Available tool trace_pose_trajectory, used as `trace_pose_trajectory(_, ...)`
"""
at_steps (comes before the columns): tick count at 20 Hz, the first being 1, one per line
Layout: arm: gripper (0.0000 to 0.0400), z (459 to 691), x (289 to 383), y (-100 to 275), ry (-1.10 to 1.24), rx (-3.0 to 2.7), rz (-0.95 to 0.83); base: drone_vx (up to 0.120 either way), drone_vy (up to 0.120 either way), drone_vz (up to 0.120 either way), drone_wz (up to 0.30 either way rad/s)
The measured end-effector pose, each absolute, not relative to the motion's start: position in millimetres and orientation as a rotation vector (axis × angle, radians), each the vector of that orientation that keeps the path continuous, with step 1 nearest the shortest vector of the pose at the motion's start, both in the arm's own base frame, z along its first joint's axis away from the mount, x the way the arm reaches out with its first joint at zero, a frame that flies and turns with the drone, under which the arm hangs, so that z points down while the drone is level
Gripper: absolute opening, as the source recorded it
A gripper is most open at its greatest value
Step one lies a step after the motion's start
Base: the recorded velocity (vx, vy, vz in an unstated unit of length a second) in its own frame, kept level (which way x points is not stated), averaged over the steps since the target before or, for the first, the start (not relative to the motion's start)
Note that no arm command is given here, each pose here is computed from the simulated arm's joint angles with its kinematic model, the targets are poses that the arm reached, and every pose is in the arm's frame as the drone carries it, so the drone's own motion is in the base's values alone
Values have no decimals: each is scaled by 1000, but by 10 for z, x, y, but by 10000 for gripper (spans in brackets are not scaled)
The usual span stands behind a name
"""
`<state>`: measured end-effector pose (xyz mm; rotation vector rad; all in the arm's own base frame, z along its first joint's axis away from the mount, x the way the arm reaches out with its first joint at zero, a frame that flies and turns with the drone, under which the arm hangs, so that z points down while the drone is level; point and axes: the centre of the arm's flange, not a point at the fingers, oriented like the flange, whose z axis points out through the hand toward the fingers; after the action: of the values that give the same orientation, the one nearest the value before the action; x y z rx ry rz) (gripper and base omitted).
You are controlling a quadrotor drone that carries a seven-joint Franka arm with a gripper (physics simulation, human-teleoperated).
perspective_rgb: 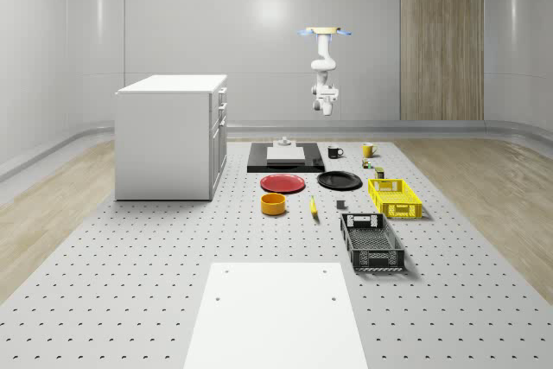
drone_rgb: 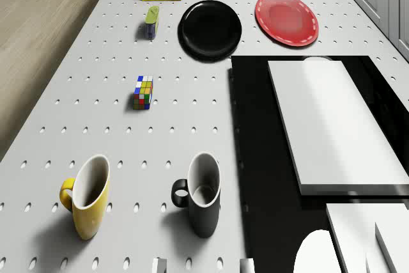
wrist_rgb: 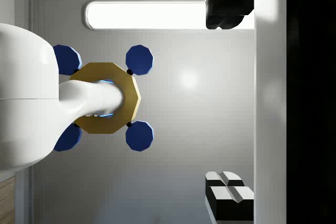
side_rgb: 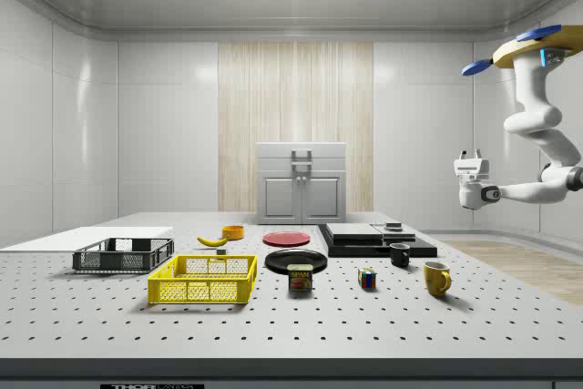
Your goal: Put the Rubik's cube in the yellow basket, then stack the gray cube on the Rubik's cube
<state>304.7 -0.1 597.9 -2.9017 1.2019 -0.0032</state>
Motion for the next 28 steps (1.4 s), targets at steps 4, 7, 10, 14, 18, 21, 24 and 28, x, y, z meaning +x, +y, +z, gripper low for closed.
trace_pose_trajectory(4, 400, 6275, 3011, -1, 1201, -2901, -8, 120, 80, 0, 0)
trace_pose_trajectory(7, 400, 6475, 3014, -1, 1201, -2900, -11, 120, 120, 0, 0)
trace_pose_trajectory(10, 400, 6642, 3025, -1, 1201, -2899, -15, 120, 120, 0, 0)
trace_pose_trajectory(14, 400, 6788, 3037, 0, 1200, -2898, -19, 120, 120, 0, 0)
trace_pose_trajectory(18, 400, 6862, 3041, 0, 1200, -2897, -24, 120, 120, 0, 0)
trace_pose_trajectory(21, 400, 6888, 3042, 0, 1200, -2896, -27, 120, 120, 0, 0)
trace_pose_trajectory(24, 400, 6901, 3041, 0, 1199, -2895, -30, 120, 120, 0, 0)
trace_pose_trajectory(28, 400, 6909, 3039, 0, 1199, -2894, -35, 120, 120, 0, 0)
